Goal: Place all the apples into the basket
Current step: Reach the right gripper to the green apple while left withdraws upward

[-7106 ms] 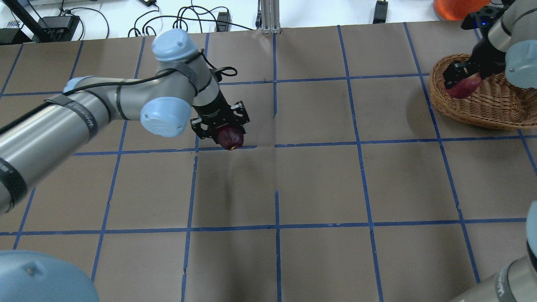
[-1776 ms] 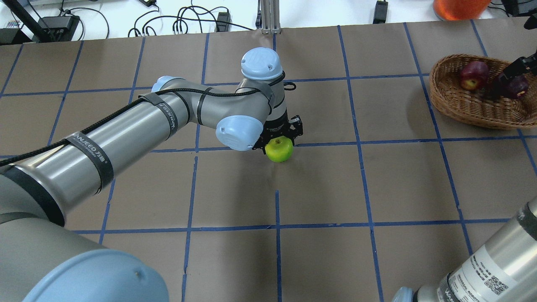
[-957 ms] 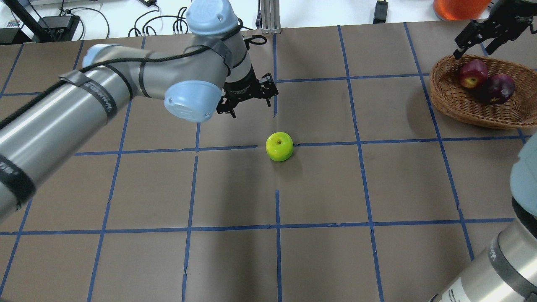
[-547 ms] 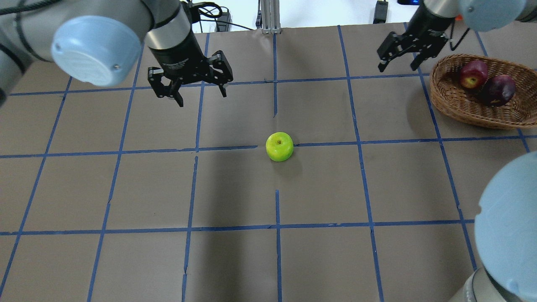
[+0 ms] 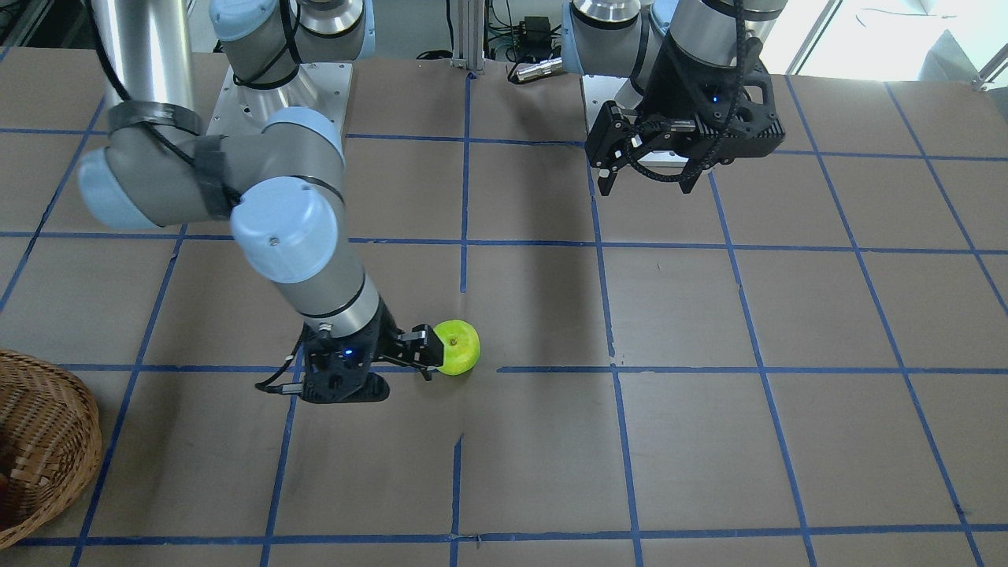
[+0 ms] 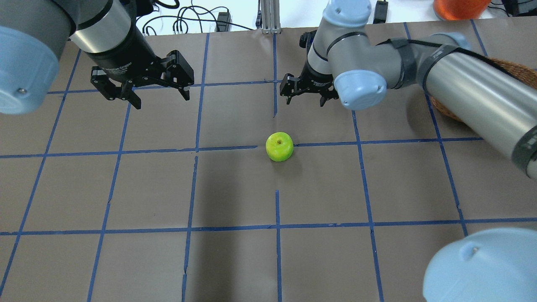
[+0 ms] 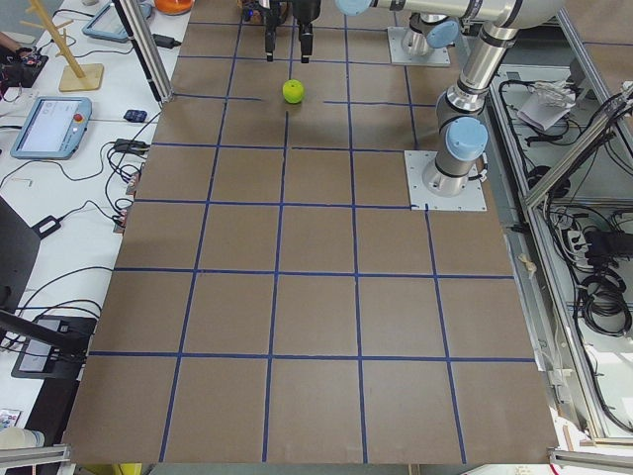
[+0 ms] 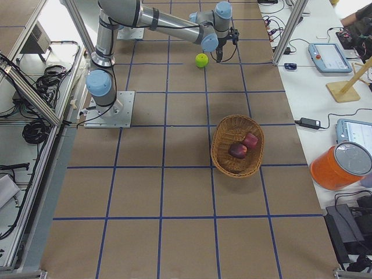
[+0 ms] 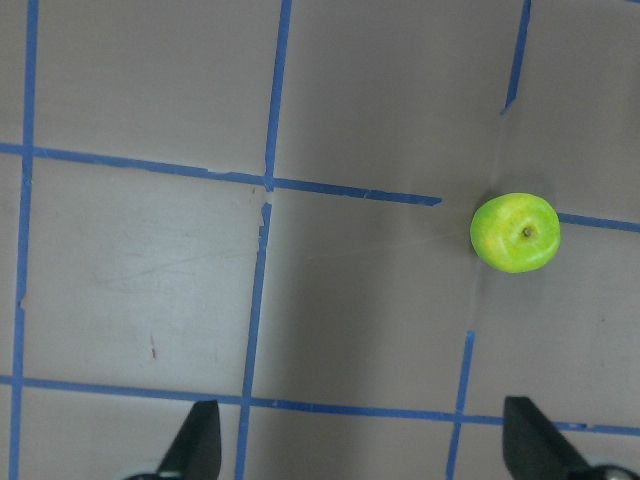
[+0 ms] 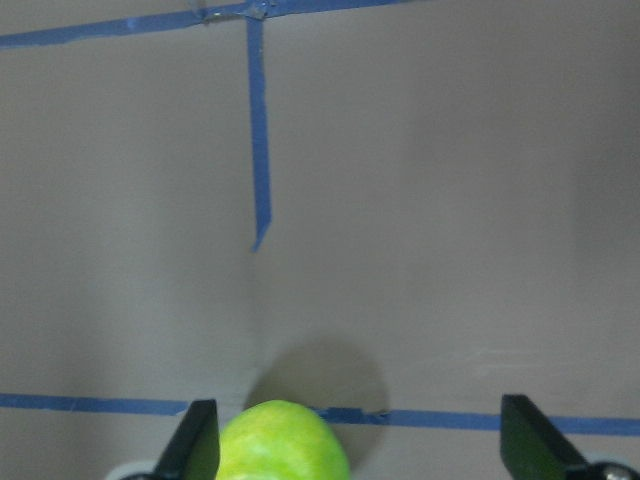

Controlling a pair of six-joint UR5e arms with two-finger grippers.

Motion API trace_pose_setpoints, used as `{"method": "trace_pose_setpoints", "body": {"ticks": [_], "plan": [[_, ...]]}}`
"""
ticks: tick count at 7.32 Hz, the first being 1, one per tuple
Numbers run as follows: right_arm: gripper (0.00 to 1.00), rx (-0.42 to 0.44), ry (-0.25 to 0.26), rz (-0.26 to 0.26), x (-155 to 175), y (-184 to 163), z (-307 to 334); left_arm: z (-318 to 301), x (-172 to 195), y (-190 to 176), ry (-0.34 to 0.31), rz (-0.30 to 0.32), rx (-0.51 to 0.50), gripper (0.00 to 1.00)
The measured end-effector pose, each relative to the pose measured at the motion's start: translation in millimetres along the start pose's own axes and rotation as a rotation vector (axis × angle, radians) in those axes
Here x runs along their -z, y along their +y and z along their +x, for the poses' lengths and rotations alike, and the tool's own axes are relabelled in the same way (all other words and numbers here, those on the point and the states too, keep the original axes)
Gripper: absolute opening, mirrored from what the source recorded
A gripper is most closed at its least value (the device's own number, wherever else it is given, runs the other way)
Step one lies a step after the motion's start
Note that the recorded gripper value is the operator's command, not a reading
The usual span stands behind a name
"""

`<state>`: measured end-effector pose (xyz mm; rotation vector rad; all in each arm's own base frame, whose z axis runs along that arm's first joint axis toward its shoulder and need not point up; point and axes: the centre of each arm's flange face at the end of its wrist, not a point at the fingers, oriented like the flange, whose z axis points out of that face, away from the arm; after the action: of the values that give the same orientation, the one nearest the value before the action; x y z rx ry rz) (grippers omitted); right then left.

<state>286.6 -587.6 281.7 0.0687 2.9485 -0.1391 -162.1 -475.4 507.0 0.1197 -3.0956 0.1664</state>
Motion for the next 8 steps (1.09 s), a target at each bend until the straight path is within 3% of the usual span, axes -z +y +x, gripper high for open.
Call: {"method": "trace_pose_setpoints", "body": {"ticks": [1, 2, 4, 6, 7, 8], "plan": [[1.0, -0.018, 0.013, 0.002, -19, 18, -21, -7, -3, 0, -0.02, 0.042, -0.023, 1.0], [1.0, -0.022, 0.058, -0.006, -41, 32, -36, -11, -3, 1, -0.031, 0.053, -0.023, 1.0], [1.0, -0.018, 0.131, -0.033, -79, 50, -50, -15, 4, 3, -0.046, -0.015, 0.001, 1.0], [0.98, -0.031, 0.154, -0.06, -101, 56, -52, -16, 13, 2, -0.055, -0.078, 0.013, 1.0], [0.67, -0.025, 0.173, -0.063, -106, 59, -52, -16, 15, 2, -0.055, -0.089, 0.015, 1.0], [0.13, -0.014, 0.195, -0.061, -107, 61, -53, -16, 14, 3, -0.054, -0.094, 0.019, 1.0]]}}
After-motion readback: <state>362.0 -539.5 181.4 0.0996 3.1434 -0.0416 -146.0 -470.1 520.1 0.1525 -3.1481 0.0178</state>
